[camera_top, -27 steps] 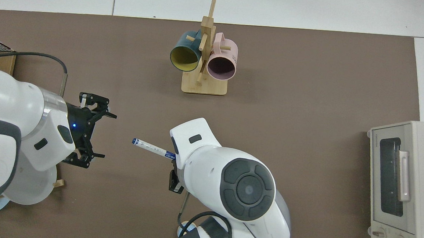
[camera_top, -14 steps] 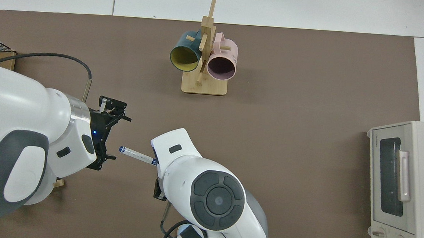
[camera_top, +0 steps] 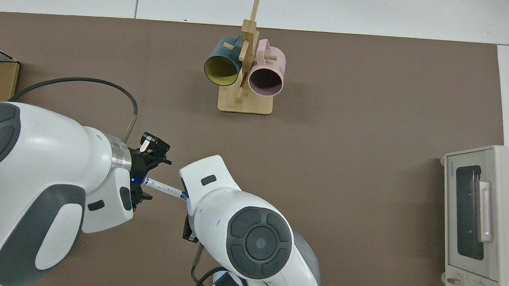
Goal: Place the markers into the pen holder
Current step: 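Close the left gripper on the marker's free end near the right gripper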
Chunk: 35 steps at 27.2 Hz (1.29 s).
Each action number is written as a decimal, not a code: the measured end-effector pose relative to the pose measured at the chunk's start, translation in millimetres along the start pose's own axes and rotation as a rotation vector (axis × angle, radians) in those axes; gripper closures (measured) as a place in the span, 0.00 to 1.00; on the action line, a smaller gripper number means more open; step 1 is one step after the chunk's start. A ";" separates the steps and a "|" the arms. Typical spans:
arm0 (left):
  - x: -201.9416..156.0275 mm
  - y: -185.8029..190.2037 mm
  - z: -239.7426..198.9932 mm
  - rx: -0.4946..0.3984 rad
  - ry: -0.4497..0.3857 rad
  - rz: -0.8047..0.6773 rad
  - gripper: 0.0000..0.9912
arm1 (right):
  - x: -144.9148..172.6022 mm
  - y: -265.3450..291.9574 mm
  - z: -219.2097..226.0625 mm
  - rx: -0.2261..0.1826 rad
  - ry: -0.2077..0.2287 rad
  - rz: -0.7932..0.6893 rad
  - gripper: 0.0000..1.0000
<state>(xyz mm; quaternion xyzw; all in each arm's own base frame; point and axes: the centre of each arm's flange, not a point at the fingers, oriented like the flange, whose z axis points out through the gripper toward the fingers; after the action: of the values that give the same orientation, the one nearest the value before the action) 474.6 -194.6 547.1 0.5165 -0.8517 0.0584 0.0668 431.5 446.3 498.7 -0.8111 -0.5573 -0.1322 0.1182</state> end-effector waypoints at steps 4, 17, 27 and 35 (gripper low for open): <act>-3.0 5.0 3.2 -0.008 -0.005 0.012 0.30 | 0.1 0.1 -0.2 0.000 0.000 0.000 0.82; -4.4 16.0 8.6 0.005 -0.015 0.013 0.83 | 2.6 -5.5 0.6 0.003 0.001 0.007 0.82; -4.6 15.5 7.9 0.011 -0.016 0.018 0.83 | 2.8 -4.8 0.0 0.002 0.002 0.020 0.82; -5.6 15.7 7.9 0.011 -0.019 0.032 0.83 | 3.2 0.5 -1.8 -0.012 0.020 0.029 0.51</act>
<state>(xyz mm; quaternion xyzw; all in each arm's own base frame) 462.9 -183.8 537.9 0.5040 -0.8600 0.0592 0.0547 432.9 448.3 501.4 -0.8184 -0.5436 -0.1420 0.1205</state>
